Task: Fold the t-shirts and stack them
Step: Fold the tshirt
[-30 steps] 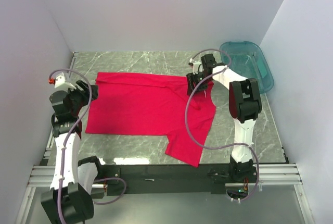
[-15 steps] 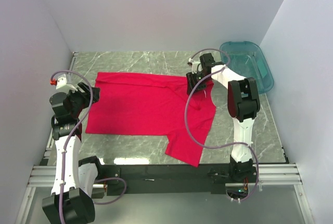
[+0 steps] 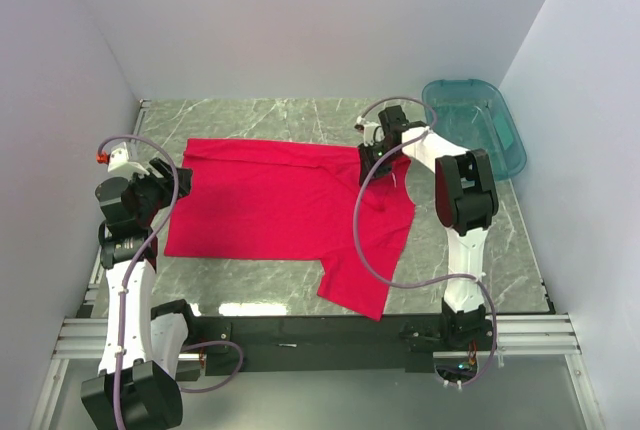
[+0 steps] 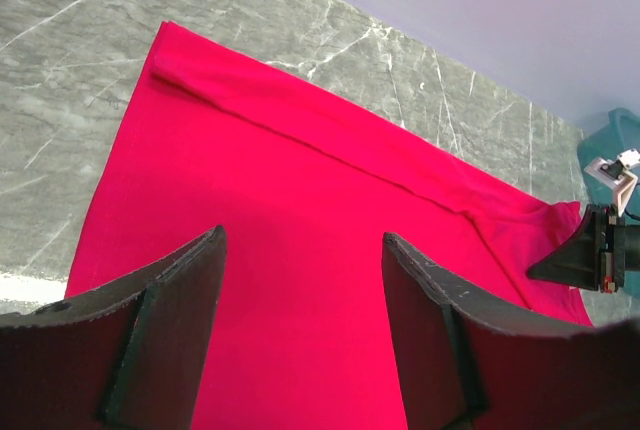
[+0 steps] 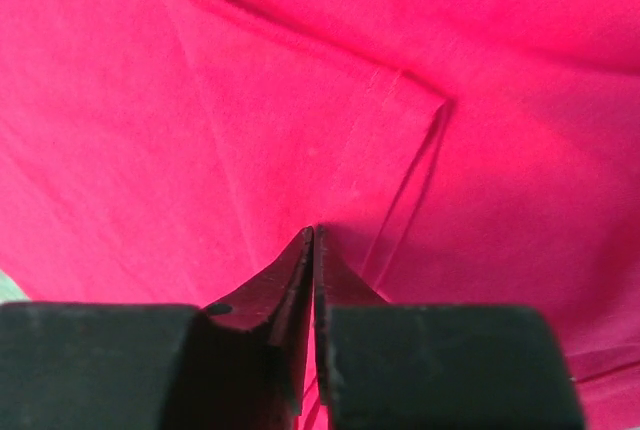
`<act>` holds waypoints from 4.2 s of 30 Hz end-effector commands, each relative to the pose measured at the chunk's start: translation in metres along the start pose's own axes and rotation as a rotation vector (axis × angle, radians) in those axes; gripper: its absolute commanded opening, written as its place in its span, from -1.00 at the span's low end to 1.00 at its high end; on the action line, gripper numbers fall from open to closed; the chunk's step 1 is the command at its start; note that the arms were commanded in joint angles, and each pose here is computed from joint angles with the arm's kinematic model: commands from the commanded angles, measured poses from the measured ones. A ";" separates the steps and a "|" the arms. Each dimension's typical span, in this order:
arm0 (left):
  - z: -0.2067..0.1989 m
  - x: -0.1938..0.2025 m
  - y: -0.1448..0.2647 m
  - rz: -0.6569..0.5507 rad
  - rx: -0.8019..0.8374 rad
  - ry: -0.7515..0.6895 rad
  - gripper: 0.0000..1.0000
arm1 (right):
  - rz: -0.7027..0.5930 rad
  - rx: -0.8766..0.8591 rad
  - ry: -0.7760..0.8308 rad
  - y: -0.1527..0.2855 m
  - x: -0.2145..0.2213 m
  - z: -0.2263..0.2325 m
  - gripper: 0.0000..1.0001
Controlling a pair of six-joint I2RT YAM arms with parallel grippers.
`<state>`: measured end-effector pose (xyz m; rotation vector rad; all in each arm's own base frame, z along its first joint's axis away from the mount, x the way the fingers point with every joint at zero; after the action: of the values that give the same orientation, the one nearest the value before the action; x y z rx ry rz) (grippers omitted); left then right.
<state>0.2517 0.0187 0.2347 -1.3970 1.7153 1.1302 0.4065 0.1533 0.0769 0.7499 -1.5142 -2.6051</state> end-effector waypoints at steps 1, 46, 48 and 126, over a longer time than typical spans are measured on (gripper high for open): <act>-0.002 0.000 0.001 -0.002 0.022 -0.023 0.37 | -0.050 -0.034 0.085 0.017 -0.007 0.028 -0.88; -0.002 0.000 0.001 -0.003 0.024 -0.023 0.38 | -0.031 0.128 -0.020 -0.002 -0.016 -0.007 -0.33; -0.002 0.000 0.001 -0.004 0.025 -0.024 0.38 | -0.035 0.127 -0.020 -0.002 -0.017 -0.007 -0.38; -0.001 0.002 0.001 0.001 0.019 -0.023 0.38 | -0.015 0.083 -0.105 -0.005 -0.015 -0.018 -0.22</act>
<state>0.2501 0.0175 0.2313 -1.3853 1.7361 1.1395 0.4366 0.1437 0.0759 0.6743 -1.6608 -2.6707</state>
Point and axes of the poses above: each gripper's point midway between its finger pads, its own y axis back along the fingers, its own z axis along the line the jaws close on, x = y × z, the point moved 6 cm from there along y, back along the fingers, and after that the axes turned 4 degrees about -y, right-handed, at the moved point
